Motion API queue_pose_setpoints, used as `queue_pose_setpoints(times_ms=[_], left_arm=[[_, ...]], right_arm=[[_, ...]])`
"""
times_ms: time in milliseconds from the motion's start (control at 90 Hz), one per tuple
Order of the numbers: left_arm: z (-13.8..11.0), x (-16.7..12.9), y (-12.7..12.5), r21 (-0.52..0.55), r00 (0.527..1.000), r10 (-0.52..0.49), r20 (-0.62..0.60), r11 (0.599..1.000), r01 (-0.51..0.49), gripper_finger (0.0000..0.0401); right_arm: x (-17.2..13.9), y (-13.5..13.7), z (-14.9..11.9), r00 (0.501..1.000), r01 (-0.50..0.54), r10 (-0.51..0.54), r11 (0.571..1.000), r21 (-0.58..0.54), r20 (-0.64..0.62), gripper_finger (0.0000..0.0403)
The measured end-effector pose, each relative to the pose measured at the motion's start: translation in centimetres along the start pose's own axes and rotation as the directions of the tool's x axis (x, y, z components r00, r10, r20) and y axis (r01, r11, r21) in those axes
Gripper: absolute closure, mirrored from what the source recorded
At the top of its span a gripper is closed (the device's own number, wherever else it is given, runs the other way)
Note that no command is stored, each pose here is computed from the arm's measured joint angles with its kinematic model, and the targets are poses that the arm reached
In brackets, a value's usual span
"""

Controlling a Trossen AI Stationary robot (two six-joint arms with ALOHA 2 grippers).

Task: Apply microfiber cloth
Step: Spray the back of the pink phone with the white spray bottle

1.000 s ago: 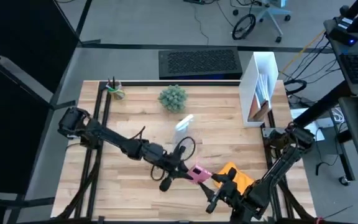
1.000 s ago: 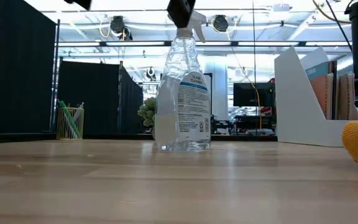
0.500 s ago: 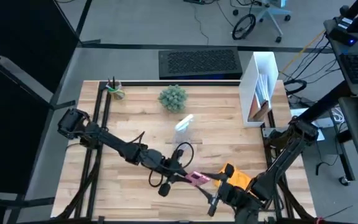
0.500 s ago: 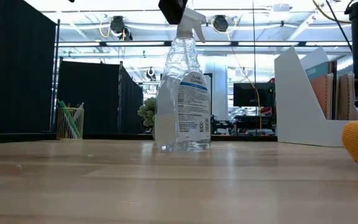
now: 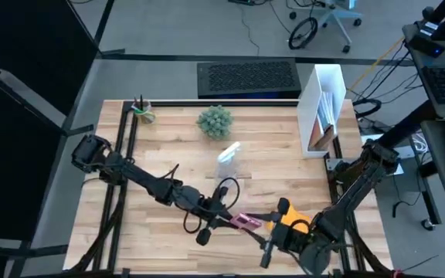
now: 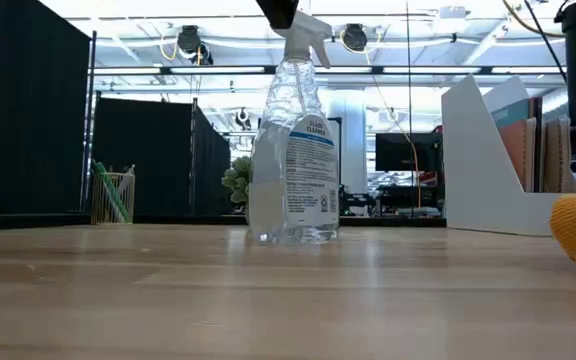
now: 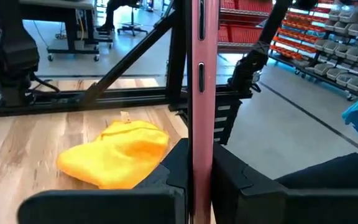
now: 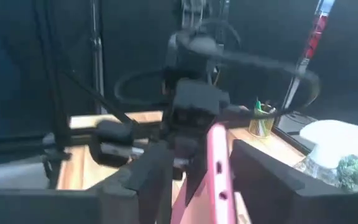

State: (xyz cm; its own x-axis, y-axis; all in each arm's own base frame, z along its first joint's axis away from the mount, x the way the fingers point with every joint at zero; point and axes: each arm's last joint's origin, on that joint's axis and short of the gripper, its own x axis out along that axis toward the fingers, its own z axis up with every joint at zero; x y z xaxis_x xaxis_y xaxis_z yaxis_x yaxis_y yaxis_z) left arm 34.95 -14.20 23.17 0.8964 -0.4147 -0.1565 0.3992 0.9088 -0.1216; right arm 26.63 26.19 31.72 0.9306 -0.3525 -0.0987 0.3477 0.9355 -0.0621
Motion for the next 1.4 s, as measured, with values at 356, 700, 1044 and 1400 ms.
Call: queue_pose_setpoints(times_ms=[356,700,1044,1400], left_arm=[[0.0,0.0,0.0,0.004,1.0,-0.002,0.011,1.0,0.002,0.0386],[0.4,0.0,0.0,0.0,0.999,-0.005,0.044,1.0,0.004,0.0386],[0.4,0.0,0.0,0.02,0.999,-0.005,0.037,1.0,0.004,0.0386],[0.1,-0.6,1.1,0.01,0.996,0.048,-0.077,0.999,-0.047,0.0301]], right_arm=[[-0.2,-0.1,-0.3,0.999,-0.023,0.024,0.999,0.026,-0.029,0.0372],[0.1,-0.1,-0.9,0.997,-0.055,0.055,0.998,0.001,-0.059,0.0216],[0.9,-0.4,-0.9,0.998,-0.034,0.031,0.998,-0.049,-0.06,0.0337],[1.0,-1.1,-1.5,0.995,-0.01,0.0,0.995,-0.099,-0.103,0.0391]])
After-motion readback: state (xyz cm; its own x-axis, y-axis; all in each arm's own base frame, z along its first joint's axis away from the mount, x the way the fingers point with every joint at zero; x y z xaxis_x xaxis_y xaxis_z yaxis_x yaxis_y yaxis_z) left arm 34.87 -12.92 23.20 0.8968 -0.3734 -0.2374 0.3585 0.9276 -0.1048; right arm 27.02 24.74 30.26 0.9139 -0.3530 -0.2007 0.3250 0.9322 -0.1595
